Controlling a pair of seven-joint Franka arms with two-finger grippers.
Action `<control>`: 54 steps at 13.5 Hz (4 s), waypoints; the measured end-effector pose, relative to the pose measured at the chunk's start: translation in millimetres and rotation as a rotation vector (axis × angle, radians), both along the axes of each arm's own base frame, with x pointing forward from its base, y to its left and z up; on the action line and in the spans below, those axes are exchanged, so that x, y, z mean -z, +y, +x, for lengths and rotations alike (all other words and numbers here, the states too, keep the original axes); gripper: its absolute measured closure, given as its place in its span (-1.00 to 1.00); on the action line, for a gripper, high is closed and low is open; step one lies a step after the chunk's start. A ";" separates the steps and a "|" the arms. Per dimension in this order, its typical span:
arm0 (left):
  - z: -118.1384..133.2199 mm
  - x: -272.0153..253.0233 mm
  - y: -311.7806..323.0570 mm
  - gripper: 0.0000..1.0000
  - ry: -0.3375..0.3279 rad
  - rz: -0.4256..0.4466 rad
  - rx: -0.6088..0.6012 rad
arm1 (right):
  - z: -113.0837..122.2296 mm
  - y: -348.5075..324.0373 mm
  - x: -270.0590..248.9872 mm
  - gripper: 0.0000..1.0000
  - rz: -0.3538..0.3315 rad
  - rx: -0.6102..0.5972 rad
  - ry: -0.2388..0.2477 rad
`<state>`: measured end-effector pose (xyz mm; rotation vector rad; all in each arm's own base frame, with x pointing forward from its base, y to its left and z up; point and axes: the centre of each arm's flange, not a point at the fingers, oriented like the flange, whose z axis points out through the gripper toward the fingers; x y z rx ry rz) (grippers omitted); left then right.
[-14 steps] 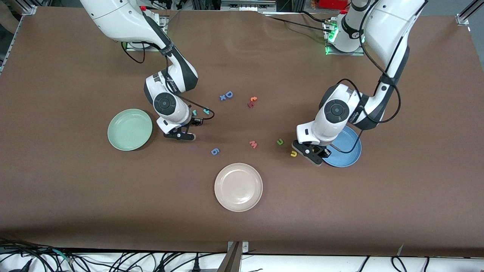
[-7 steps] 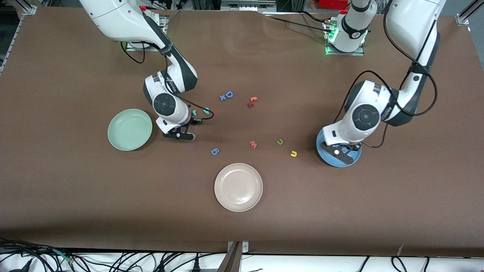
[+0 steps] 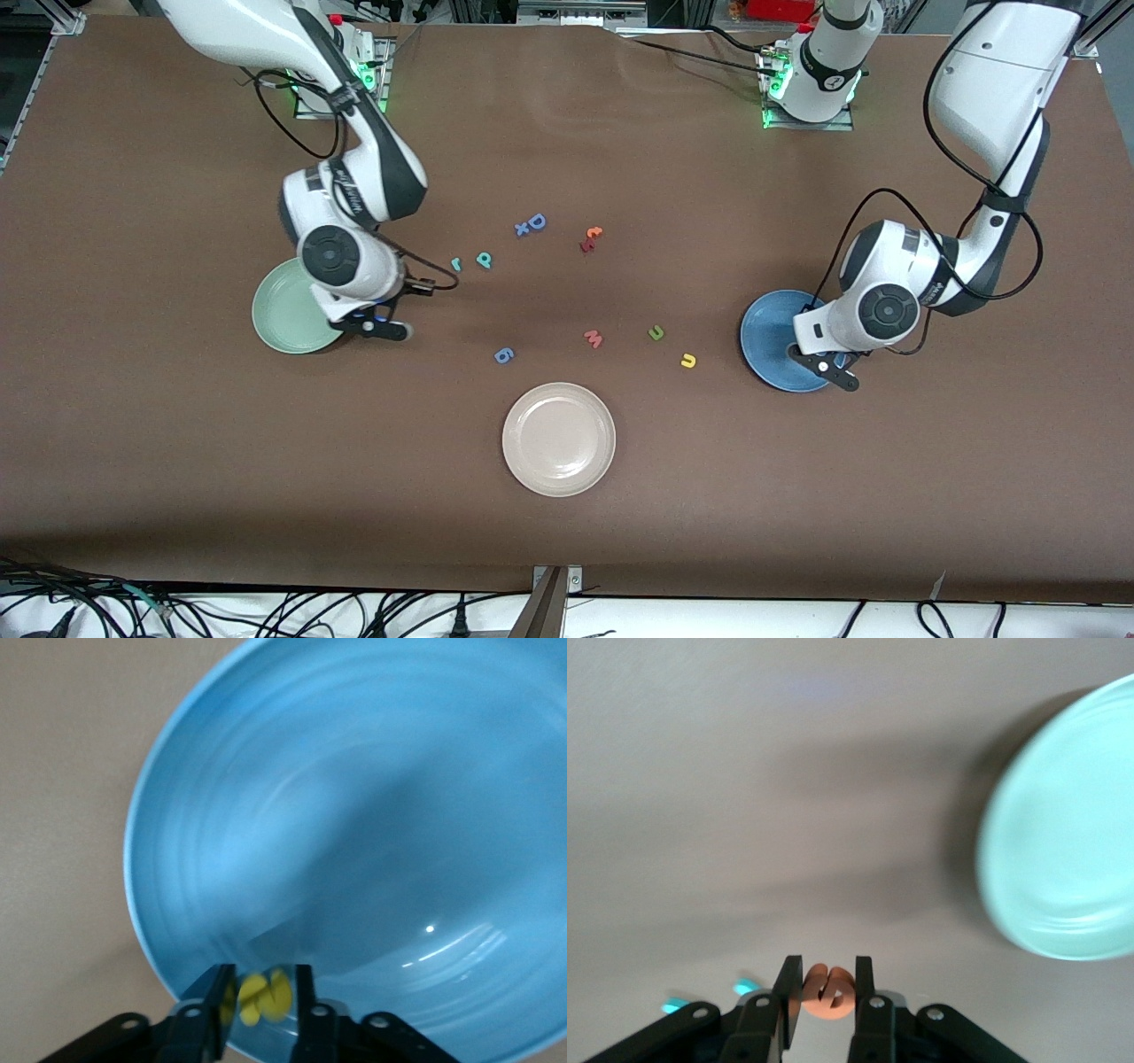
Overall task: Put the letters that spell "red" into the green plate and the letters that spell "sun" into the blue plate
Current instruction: 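Open both grippers to drop the letters onto the blue and green plates, then grasp the yellow u with the left gripper while the right gripper reaches teal letters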
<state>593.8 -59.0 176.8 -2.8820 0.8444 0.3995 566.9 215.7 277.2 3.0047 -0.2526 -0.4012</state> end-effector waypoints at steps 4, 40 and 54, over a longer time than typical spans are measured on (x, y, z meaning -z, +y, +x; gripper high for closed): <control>4.1 -5.7 -9.2 -0.64 -0.013 -0.010 0.017 | 32.0 -120.3 -6.4 0.44 -0.012 -0.049 0.029; 22.1 6.5 -237.5 -0.09 -0.167 -0.198 0.156 | -74.6 78.7 88.9 -0.91 0.025 0.311 0.034; 36.4 -64.4 -186.3 0.43 -0.065 -0.059 0.082 | -94.3 71.8 102.9 -0.68 0.047 0.401 -0.049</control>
